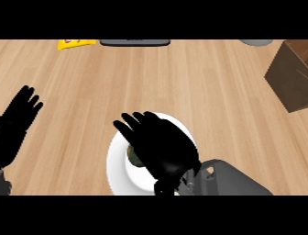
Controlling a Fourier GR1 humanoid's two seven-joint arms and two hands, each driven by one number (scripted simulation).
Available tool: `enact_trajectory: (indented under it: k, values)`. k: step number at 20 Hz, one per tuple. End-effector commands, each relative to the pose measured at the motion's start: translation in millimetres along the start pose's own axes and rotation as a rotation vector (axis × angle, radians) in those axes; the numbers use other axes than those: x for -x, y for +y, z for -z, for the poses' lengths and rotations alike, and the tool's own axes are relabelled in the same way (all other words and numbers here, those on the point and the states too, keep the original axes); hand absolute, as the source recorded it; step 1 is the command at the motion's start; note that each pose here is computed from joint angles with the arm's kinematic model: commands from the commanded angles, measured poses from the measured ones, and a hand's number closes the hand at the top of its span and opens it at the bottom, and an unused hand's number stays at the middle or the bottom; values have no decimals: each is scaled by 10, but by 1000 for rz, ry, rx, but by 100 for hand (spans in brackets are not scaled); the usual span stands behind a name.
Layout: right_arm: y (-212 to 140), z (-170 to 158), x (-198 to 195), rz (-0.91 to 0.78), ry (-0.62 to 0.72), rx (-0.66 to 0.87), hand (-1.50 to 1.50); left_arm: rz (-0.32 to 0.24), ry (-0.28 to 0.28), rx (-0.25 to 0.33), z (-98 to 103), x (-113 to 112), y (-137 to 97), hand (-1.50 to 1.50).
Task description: Pick the squash from the plate and place it in the cardboard box
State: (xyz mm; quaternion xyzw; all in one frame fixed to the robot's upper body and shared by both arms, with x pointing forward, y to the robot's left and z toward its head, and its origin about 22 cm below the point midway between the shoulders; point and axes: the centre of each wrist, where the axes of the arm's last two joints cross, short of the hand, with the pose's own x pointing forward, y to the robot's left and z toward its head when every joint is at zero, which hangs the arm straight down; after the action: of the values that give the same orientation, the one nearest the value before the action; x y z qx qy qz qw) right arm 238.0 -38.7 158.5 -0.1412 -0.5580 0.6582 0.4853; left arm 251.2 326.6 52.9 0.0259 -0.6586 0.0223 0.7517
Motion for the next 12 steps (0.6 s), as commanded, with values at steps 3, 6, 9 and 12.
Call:
enact_trajectory:
  k: [3,6,9,12]
  values:
    - [-69,232,-2,-42,78,-72,-150,-3,4,10,-116,-71,-44,0]
    - [-34,195,64,-52,75,-79,-150,20,-20,-10,-69,-26,-34,0]
    - [153,55,-21,-33,60,-81,-150,-3,-8,4,-75,77,31,0]
    - [281,159,116,-19,29,-59,-150,1,-9,4,-137,-20,16,0]
